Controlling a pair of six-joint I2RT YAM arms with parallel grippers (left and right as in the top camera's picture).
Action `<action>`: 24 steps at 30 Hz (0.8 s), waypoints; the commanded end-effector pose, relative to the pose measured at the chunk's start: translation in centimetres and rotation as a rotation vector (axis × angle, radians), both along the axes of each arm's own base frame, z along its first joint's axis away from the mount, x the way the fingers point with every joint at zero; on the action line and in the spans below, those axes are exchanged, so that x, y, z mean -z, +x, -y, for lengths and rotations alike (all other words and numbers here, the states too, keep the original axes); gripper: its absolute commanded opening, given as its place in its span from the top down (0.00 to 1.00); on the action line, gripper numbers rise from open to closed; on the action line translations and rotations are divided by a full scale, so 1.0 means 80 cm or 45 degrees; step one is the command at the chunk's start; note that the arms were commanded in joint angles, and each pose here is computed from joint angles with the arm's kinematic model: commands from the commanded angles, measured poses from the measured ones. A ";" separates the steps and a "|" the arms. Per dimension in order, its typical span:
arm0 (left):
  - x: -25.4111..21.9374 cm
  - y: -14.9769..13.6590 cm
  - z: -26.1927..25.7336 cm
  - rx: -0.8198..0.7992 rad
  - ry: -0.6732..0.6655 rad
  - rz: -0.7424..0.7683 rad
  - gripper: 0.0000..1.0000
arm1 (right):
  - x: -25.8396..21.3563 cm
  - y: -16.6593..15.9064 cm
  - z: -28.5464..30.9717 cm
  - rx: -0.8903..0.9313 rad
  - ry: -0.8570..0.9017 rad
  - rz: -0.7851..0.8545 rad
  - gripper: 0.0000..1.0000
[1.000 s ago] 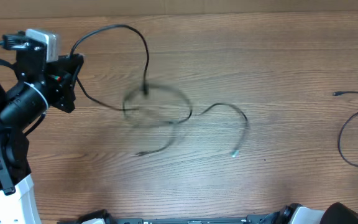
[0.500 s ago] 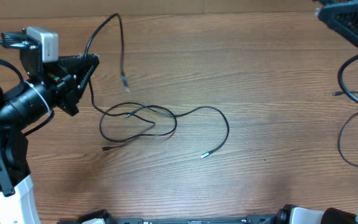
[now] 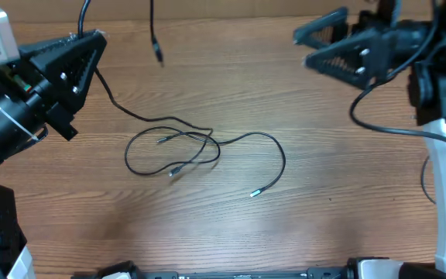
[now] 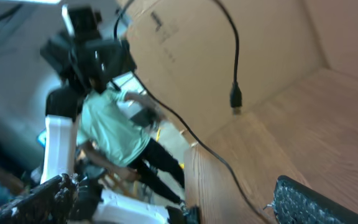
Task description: Untangle cables
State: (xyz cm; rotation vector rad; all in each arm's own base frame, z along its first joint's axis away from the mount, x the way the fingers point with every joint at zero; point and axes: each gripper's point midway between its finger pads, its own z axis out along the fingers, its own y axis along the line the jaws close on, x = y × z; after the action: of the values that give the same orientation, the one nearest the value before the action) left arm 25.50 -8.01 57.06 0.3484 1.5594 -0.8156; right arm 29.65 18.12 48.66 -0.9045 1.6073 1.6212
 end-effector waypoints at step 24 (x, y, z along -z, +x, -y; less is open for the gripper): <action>-0.039 -0.031 0.025 0.258 -0.424 -0.319 0.96 | 0.171 0.013 -0.132 0.226 -0.552 0.432 0.00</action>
State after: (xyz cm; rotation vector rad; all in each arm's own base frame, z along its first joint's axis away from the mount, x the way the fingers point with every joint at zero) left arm 23.17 -9.93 59.94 0.1908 1.5858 -1.2554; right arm 29.64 28.11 35.95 -1.1264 1.7518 1.1511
